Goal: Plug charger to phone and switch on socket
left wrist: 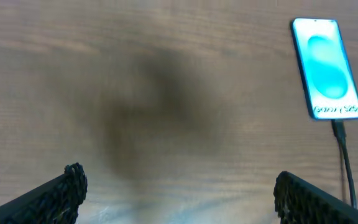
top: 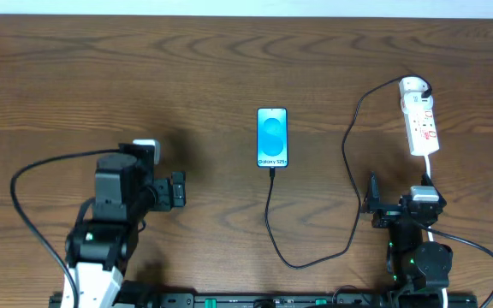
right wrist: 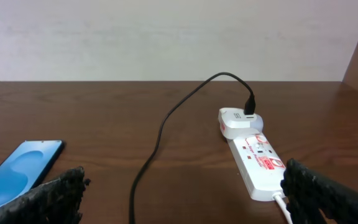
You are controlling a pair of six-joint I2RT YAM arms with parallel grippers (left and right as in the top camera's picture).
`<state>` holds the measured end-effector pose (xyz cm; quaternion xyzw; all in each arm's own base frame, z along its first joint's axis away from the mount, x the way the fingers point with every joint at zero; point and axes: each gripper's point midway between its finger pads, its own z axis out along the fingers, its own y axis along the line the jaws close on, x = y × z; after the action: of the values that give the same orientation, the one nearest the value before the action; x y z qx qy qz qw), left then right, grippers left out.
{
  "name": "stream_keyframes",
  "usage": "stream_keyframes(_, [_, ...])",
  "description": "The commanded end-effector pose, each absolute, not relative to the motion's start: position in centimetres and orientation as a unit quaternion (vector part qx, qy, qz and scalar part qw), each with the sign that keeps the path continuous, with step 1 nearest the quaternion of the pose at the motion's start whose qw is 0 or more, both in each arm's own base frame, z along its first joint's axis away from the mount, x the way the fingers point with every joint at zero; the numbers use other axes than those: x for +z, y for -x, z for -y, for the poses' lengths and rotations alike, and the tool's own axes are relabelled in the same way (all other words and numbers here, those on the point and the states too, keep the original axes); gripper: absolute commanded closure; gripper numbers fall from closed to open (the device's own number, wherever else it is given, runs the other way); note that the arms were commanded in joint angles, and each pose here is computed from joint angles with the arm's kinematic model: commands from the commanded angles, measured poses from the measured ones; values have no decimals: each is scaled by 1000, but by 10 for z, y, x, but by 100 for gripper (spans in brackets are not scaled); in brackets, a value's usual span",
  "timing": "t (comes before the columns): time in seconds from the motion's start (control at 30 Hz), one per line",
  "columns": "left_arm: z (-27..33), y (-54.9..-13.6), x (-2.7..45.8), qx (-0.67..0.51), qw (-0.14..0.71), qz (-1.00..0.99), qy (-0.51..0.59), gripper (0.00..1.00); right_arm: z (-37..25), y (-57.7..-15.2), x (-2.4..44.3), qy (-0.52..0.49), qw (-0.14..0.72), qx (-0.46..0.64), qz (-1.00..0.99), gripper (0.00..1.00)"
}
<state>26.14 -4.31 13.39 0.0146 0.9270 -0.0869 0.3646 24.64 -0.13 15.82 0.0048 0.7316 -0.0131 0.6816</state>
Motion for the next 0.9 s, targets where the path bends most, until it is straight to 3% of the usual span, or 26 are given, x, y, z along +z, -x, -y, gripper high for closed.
stream_keyframes(0.0, [43,-257,136,-80,400,-912,-45,2,0,-246,158,-3,682,-12,-731,1])
stream_keyframes(0.87, [42,-244,173,-84,640,-761,-58,2,0,-246,158,-3,682,-12,-731,1])
